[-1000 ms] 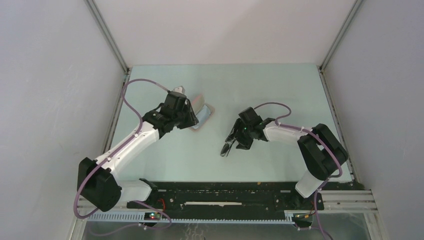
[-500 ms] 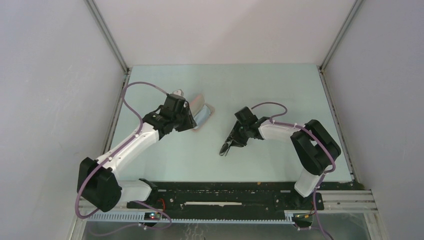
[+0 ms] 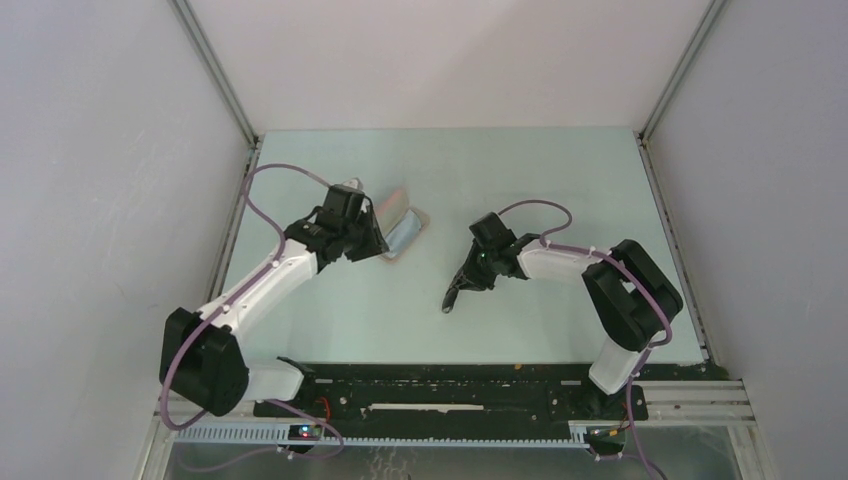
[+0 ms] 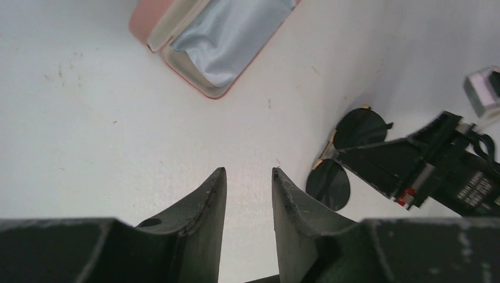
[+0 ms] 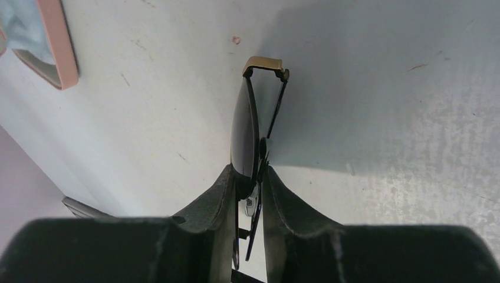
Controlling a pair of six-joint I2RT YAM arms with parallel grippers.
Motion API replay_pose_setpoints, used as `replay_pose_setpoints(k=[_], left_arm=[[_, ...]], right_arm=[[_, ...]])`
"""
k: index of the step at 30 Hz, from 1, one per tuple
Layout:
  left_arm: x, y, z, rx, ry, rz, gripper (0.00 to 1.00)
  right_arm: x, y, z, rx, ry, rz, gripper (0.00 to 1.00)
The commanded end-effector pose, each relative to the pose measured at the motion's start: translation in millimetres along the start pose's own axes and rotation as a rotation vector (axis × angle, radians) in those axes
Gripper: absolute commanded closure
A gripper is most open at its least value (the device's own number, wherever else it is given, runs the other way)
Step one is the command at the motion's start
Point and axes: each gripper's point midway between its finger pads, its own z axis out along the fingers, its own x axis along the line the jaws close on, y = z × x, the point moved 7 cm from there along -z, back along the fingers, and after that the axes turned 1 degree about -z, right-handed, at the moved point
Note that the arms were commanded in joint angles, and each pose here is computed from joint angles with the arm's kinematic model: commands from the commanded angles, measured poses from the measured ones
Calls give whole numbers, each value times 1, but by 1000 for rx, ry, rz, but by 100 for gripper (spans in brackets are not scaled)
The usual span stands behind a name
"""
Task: Organize the sunglasses
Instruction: Pick up the sunglasses from the center of the board, then place the sunglasses in the sunglasses case.
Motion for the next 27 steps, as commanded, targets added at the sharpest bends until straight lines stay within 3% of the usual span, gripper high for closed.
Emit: replay_pose_setpoints(k=[1,13,27], left_arm=[[0,29,2,-11,-25,-6,61],[27,106,11,-66,-30,-158,61],[34,129,26,-18,-41,-203,62]], right_arm=[[24,11,-23,-58,114,-115,76],[80,31,-37,-40,294,-170,76],[169,70,10,-68,396,-97,75]])
